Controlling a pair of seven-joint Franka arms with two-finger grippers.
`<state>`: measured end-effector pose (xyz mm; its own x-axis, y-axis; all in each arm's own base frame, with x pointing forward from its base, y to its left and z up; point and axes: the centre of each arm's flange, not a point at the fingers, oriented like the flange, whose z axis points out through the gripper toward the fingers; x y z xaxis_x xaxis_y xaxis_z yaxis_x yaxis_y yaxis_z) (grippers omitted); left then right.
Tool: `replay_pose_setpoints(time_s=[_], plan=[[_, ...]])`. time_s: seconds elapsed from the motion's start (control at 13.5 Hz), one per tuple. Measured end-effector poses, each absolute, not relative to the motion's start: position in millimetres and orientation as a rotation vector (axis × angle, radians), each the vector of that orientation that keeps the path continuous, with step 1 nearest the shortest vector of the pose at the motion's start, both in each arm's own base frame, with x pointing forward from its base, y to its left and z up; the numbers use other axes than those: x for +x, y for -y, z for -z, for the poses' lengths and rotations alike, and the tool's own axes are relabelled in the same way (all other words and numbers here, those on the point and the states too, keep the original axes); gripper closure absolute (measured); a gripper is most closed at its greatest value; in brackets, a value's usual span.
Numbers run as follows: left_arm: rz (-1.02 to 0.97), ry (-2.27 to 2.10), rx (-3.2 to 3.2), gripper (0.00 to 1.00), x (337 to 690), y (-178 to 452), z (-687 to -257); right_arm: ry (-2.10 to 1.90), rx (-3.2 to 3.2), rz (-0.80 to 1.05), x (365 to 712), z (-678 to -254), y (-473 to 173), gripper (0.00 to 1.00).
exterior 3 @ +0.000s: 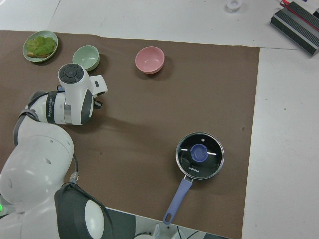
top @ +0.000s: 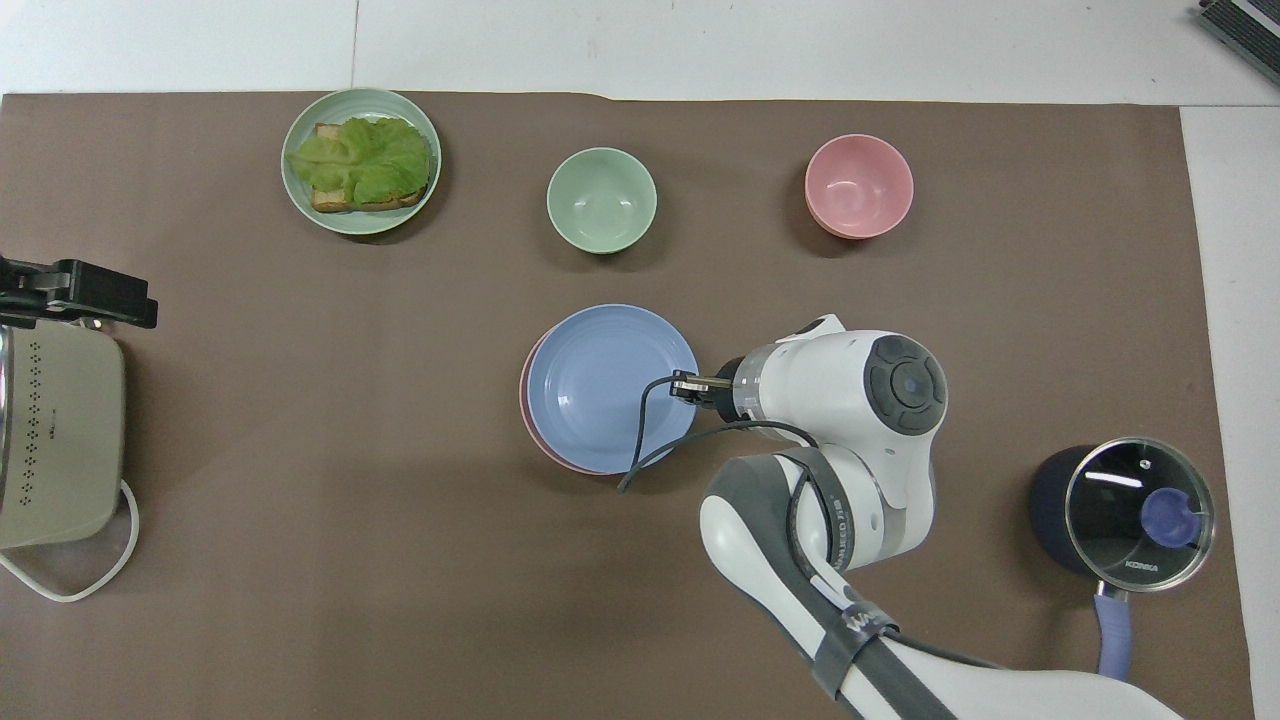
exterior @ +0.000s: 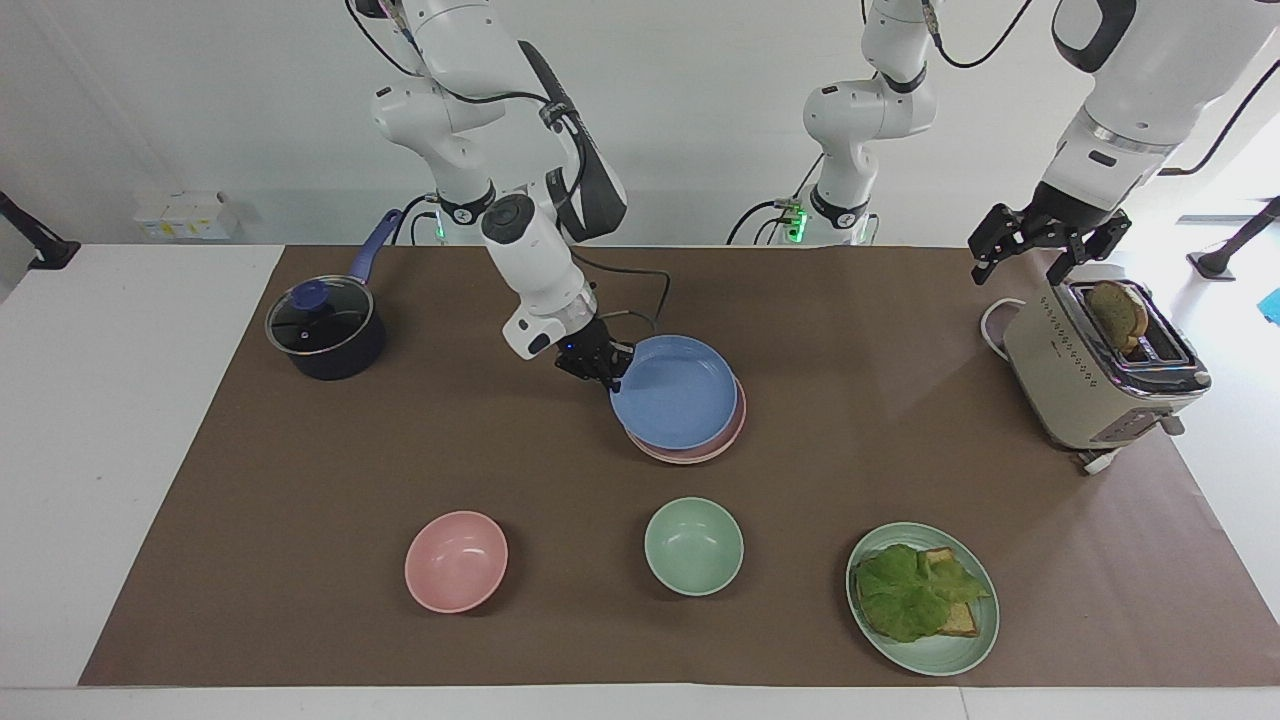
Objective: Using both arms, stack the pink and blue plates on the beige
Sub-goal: 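Carry the blue plate with the right gripper onto the pink plate, then open the right gripper and withdraw it to the rest pose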
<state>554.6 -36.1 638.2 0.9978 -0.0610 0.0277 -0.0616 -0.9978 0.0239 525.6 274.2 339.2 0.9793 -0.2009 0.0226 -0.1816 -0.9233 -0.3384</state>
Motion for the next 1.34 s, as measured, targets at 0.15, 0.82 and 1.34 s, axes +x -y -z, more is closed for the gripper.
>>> replay_pose_setpoints(time_s=[0.15,0.82,1.34], plan=[[-0.042,0.096,3.115,0.0,555,36,-638,-0.292,-2.785,0.079,524,-331,-285,0.95],[-0.042,0.096,3.115,0.0,555,36,-638,-0.298,-2.79,0.07,524,-324,-286,0.63],[-0.042,0.096,3.115,0.0,555,36,-638,-0.296,-2.788,0.048,534,-360,-288,0.0]])
